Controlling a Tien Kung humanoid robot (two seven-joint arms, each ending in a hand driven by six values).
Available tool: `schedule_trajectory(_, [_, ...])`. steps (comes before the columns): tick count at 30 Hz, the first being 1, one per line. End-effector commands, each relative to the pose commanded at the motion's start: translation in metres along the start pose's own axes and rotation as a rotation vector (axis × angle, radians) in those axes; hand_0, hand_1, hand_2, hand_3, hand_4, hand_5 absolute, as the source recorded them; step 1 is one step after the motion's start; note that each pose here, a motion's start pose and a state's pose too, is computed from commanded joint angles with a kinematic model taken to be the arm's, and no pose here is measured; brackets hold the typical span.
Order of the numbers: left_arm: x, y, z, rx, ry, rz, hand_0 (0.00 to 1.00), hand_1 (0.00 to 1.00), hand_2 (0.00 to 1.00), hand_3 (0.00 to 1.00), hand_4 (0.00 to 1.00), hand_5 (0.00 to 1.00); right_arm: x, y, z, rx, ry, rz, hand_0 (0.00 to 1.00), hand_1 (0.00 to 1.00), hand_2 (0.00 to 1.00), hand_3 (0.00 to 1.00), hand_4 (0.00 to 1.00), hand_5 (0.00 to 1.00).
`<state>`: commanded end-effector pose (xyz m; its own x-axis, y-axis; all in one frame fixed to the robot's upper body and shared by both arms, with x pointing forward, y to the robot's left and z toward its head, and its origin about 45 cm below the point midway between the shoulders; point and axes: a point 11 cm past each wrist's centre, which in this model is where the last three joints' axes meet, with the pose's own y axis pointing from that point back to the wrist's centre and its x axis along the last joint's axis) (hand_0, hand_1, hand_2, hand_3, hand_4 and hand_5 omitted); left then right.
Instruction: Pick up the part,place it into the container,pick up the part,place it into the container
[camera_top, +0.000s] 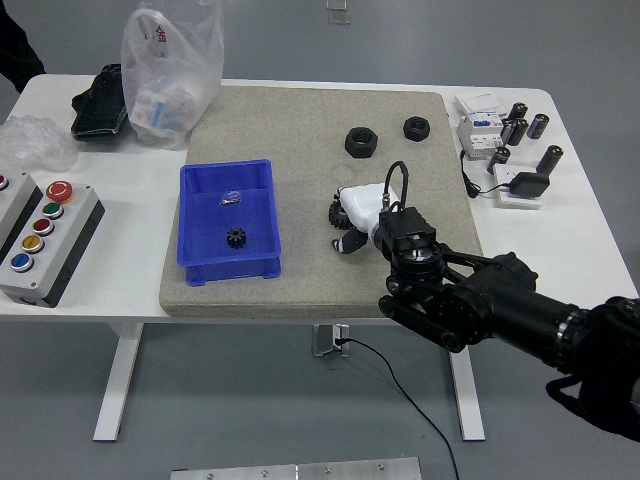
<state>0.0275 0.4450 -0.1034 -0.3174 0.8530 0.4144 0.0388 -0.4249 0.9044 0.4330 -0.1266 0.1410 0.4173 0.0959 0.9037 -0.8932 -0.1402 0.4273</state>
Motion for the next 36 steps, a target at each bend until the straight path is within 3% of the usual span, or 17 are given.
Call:
schedule_trajectory(6, [0.0, 0.0, 0.0, -0.002, -0.001, 0.0, 0.715, 0.562, 0.564, 0.622, 0.648, 0.517, -0.004, 0.0, 0.003, 0.001, -0.007, -0.009, 0.516, 0.654, 0.655, 0.707, 0.439, 0.188])
schedule_trajectory(8, [0.0, 0.0, 0.0, -0.001, 0.0, 0.001, 0.715, 0.563, 0.564, 0.622, 0.647, 0.517, -0.002, 0.001, 0.003, 0.005, -0.007, -0.003, 0.463, 0.631, 0.642, 0.69, 0.39, 0.169])
schedule_trajectory(12, [0.001, 0.0, 0.0, -0.003, 0.001, 0.002, 0.715, 0.563, 0.564, 0.622, 0.647, 0.517, 0.004, 0.002, 0.002, 0.016, -0.009, 0.017, 0.463, 0.631, 0.642, 0.69, 0.39, 0.169])
schedule_trajectory(13, [0.001, 0.0, 0.0, -0.004, 0.001, 0.002, 0.715, 0.562, 0.564, 0.622, 0.646, 0.518, 0.006, 0.002, 0.002, 0.017, -0.01, 0.022, 0.412, 0.558, 0.553, 0.641, 0.257, 0.022])
schedule_trajectory(18, [0.001, 0.0, 0.0, -0.007, 0.001, 0.001, 0.715, 0.562, 0.564, 0.622, 0.646, 0.518, 0.009, 0.002, 0.007, 0.016, -0.02, 0.041, 0.412, 0.558, 0.553, 0.641, 0.257, 0.022])
schedule_trajectory(19, [0.001, 0.0, 0.0, -0.007, 0.001, 0.001, 0.715, 0.563, 0.565, 0.623, 0.644, 0.519, 0.009, 0.002, 0.008, 0.016, -0.021, 0.043, 0.387, 0.487, 0.392, 0.496, 0.261, 0.002])
schedule_trajectory(22, [0.001, 0.0, -0.001, -0.005, 0.001, 0.001, 0.715, 0.563, 0.565, 0.623, 0.644, 0.519, 0.014, 0.003, 0.01, 0.019, -0.033, 0.067, 0.387, 0.487, 0.392, 0.496, 0.261, 0.002])
schedule_trajectory(24, [0.001, 0.0, -0.002, -0.002, 0.002, 0.002, 0.715, 0.563, 0.565, 0.623, 0.644, 0.519, 0.028, 0.007, 0.01, 0.034, -0.042, 0.112, 0.387, 0.487, 0.392, 0.496, 0.261, 0.002])
schedule_trajectory(25, [0.001, 0.0, -0.003, -0.002, 0.002, 0.002, 0.715, 0.564, 0.566, 0.623, 0.645, 0.518, 0.031, 0.008, 0.009, 0.037, -0.042, 0.119, 0.383, 0.478, 0.352, 0.447, 0.235, 0.002])
schedule_trajectory(30, [0.002, -0.001, -0.005, 0.004, 0.003, 0.004, 0.715, 0.564, 0.566, 0.623, 0.645, 0.518, 0.057, 0.018, -0.004, 0.071, -0.014, 0.164, 0.383, 0.478, 0.352, 0.447, 0.235, 0.002])
schedule_trajectory(32, [0.003, -0.001, -0.004, 0.004, 0.003, 0.006, 0.715, 0.565, 0.565, 0.623, 0.646, 0.518, 0.069, 0.025, -0.017, 0.106, 0.006, 0.186, 0.331, 0.463, 0.342, 0.431, 0.218, 0.002])
schedule_trajectory(36, [0.003, -0.001, -0.004, 0.003, 0.003, 0.007, 0.715, 0.565, 0.565, 0.623, 0.646, 0.518, 0.082, 0.042, -0.05, 0.208, 0.024, 0.226, 0.331, 0.463, 0.342, 0.431, 0.218, 0.002])
